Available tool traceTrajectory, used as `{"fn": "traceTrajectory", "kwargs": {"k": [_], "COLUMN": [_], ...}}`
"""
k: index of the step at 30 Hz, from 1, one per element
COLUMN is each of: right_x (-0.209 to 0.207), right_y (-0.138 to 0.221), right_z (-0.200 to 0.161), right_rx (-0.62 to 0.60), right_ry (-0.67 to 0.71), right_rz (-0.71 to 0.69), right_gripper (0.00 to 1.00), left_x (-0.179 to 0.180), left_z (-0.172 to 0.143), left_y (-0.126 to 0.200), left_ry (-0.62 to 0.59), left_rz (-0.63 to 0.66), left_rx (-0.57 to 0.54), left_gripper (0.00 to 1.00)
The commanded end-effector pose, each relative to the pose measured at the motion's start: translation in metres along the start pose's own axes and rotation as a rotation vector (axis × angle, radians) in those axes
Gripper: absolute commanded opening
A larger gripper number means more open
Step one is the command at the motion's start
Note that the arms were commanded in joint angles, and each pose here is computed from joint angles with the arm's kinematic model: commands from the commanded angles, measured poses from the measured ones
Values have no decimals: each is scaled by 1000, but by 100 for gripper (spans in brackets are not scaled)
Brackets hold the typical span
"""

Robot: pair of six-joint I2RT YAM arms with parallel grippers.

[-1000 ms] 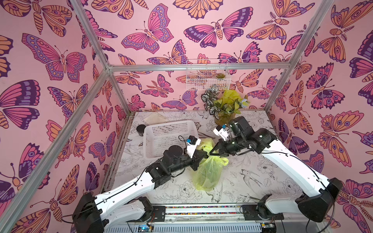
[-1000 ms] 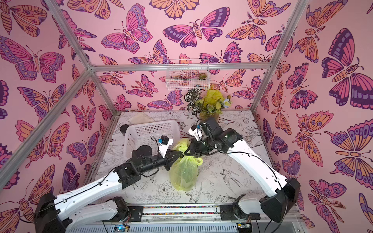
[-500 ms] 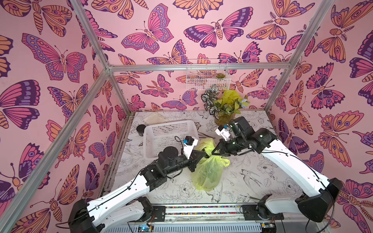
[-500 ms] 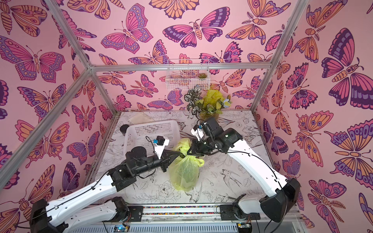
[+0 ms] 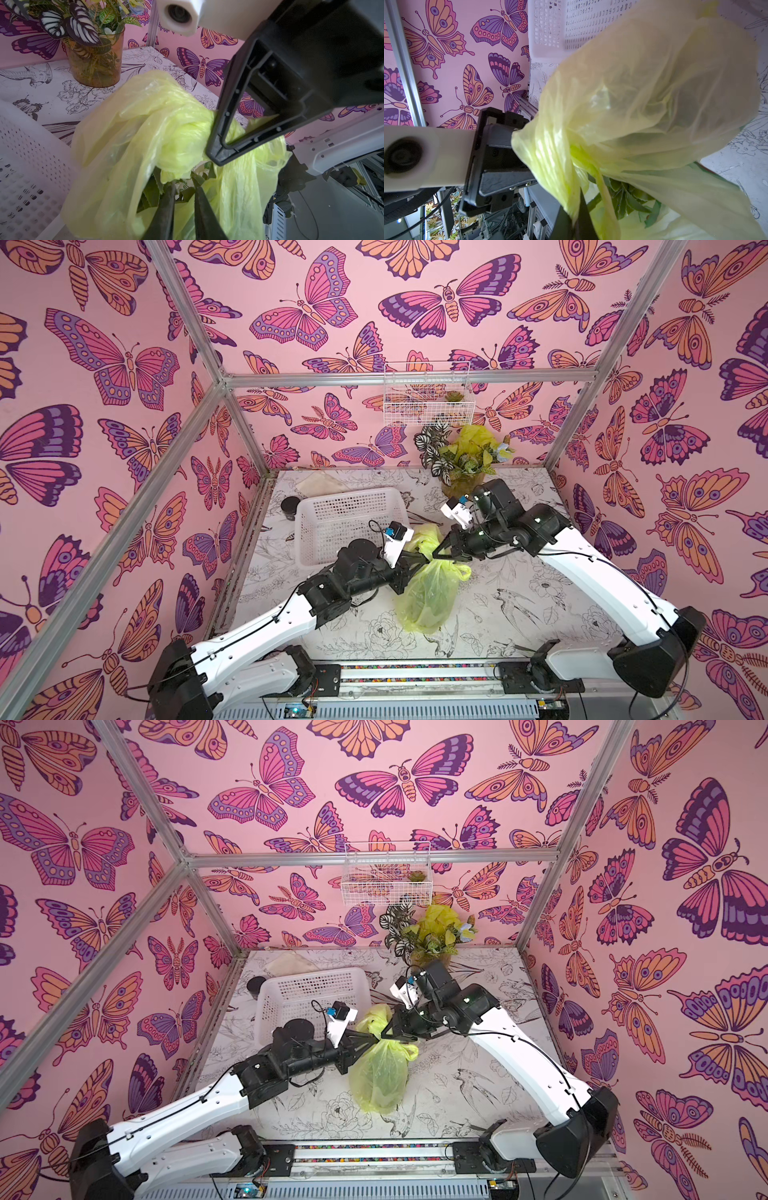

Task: Place the pineapple into a plastic bag & tie a knot
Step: Tie the plastic bag at the center of the board.

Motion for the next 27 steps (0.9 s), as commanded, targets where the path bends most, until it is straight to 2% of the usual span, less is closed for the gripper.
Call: {"fn": "traceTrajectory", "kwargs": {"k": [1, 6, 12, 18, 23, 27], "right_x": [7, 5, 4, 4, 4, 4], "right_y": [7, 5, 6, 5, 5, 5], "right_z": [-1, -2, -3, -3, -3, -3], "right_rx": [-13, -7, -4, -1, 0, 1], "right_ry": [15, 12, 12, 13, 14, 13], "right_rz": [34, 30, 27, 25, 24, 23], "right_gripper": [0, 0, 0, 0, 0, 0], "left_x": [-3, 1, 8, 12, 8, 4], "left_z": [19, 25, 24, 23, 27, 27], "left_y": [0, -4, -4, -4, -7, -9], "left_ry": [-31, -38, -43, -46, -61, -65], "left_rz": [-11, 14, 59, 81, 59, 29], "left_rx": [-54, -65, -64, -53, -55, -51], "left_gripper": [23, 25, 36, 37, 23, 7]}}
Point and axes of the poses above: each gripper's point midway between its finger pads, its own y axis back along the fingers, its own x axis along the line the jaws close on, z = x × y, the point moved 2 cm from there along y, back along the fingers, and after that the axes turned 2 degrees about -y, right-handed, at the moved point
